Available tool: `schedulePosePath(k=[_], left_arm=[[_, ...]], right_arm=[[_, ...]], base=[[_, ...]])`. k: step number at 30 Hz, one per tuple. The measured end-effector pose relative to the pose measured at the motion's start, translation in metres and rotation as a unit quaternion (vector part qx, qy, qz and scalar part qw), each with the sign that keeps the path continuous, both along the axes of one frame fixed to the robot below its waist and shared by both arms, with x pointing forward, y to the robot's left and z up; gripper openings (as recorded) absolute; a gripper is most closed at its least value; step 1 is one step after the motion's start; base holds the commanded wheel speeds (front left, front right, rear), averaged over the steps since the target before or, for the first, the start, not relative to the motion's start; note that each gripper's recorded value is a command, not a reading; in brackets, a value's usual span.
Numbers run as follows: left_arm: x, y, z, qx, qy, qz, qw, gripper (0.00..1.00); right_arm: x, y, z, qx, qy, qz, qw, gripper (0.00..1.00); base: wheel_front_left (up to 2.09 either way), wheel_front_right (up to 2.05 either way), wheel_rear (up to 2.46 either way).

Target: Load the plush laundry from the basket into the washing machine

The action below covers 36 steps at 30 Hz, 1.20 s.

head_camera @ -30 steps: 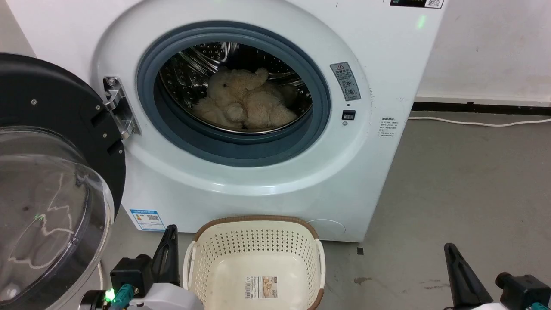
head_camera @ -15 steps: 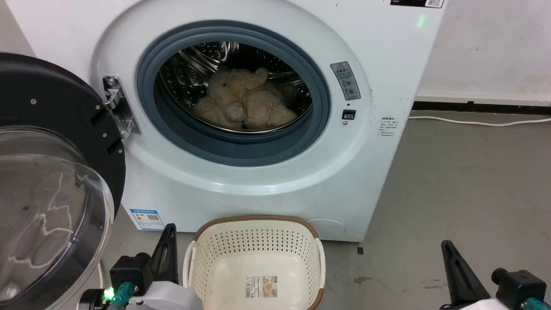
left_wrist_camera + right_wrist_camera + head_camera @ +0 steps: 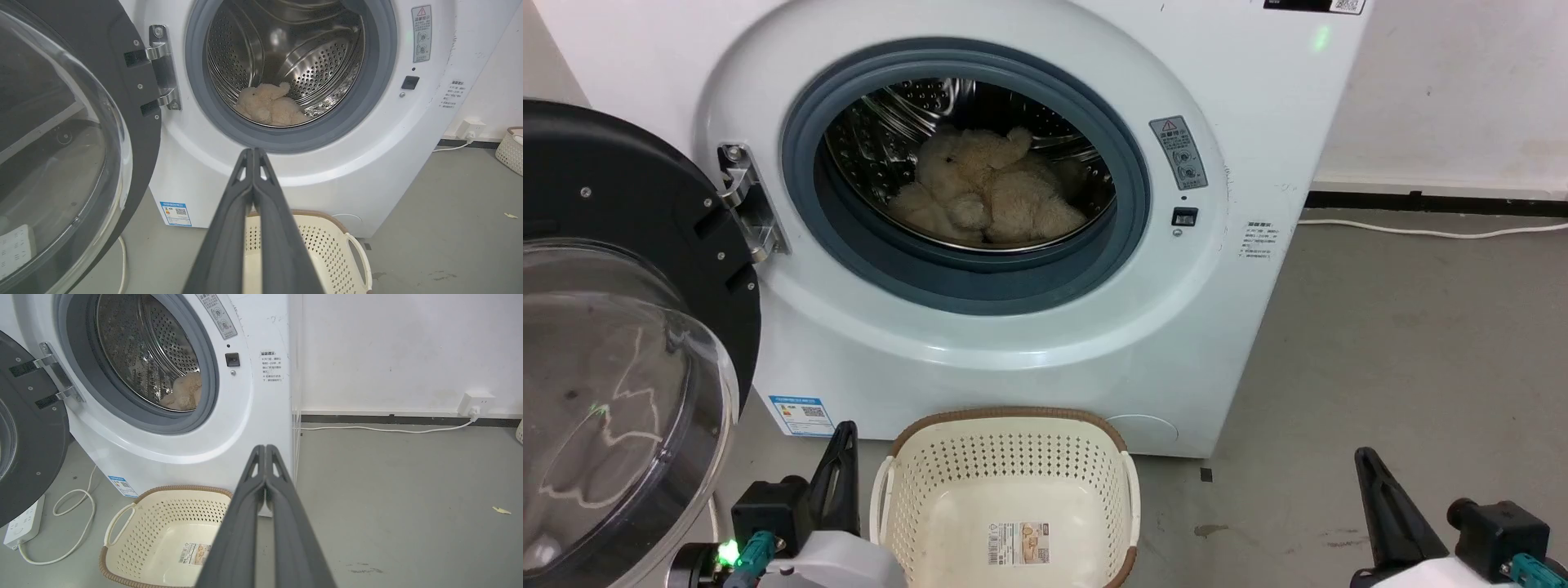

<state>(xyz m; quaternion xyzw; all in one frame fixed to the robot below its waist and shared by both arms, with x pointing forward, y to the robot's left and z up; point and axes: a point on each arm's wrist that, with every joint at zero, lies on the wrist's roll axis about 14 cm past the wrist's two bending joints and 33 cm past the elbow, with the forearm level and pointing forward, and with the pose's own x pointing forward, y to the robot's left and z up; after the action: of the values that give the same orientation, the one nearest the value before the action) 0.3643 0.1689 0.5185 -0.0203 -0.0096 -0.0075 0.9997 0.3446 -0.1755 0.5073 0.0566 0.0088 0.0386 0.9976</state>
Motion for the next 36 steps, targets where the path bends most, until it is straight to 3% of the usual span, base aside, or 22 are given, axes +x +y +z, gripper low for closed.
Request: schedulePosePath(k=[36], left_arm=[[0.002, 0.004, 0.002, 0.018, 0.008, 0.003, 1.0, 0.0]], right_arm=[[0.011, 0.007, 0.007, -0.036, -0.002, 0.013, 0.999, 0.0]], base=[[0.0, 0.0, 0.0]])
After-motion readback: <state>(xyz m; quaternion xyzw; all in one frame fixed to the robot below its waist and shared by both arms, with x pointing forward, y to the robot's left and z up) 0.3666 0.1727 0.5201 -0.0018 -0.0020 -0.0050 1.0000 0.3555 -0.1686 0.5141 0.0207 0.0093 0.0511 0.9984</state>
